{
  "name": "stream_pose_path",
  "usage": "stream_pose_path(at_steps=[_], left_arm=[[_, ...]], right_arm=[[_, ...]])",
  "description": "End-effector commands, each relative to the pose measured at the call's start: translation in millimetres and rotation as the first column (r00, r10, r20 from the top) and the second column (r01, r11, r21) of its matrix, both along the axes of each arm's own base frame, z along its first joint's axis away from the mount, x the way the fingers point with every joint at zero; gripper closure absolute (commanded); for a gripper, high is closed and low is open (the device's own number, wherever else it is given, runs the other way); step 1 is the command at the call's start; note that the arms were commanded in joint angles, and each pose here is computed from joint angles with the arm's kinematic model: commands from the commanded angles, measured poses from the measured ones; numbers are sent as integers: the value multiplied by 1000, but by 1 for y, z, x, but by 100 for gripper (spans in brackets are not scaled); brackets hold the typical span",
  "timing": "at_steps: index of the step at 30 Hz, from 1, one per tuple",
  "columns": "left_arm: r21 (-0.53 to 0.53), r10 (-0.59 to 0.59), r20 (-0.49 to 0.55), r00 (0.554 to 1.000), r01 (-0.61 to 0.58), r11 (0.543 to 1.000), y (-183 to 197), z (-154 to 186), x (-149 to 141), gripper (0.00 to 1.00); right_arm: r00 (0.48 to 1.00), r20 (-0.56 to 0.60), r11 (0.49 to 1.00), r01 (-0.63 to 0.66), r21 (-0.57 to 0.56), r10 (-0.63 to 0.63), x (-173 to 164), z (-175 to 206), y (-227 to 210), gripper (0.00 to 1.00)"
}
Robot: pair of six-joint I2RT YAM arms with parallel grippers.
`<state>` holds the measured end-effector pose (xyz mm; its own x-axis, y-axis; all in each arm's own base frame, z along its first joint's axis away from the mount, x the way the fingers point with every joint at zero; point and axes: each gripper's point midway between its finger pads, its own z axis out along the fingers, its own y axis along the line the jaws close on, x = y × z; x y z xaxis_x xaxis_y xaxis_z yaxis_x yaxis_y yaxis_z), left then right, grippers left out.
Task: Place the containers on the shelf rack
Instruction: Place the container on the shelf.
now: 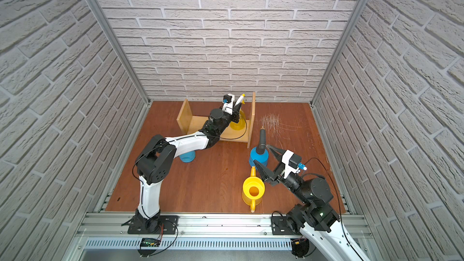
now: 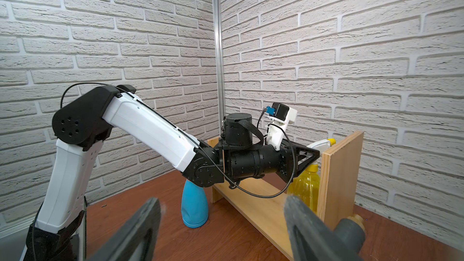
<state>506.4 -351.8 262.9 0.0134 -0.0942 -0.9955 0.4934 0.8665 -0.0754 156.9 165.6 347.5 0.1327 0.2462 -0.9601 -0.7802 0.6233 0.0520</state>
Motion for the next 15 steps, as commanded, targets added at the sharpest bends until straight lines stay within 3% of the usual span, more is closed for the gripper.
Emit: stream_pose_path(at_steps=[1,9,15], left_arm=[[-66,9,57,998,-5,998,-1,21,8,100],[-53,-7,32,999,9,999,-6,7,11,100],[-50,-38,9,999,38,998,-9,2,6,79]], right_arm=[[999,46,999,-13,38,11,-6,12,-2,18],[999,46,999,-15,38,13,-7,11,-2,17],[999,46,999,-14,40,12,-7,11,-2,17]])
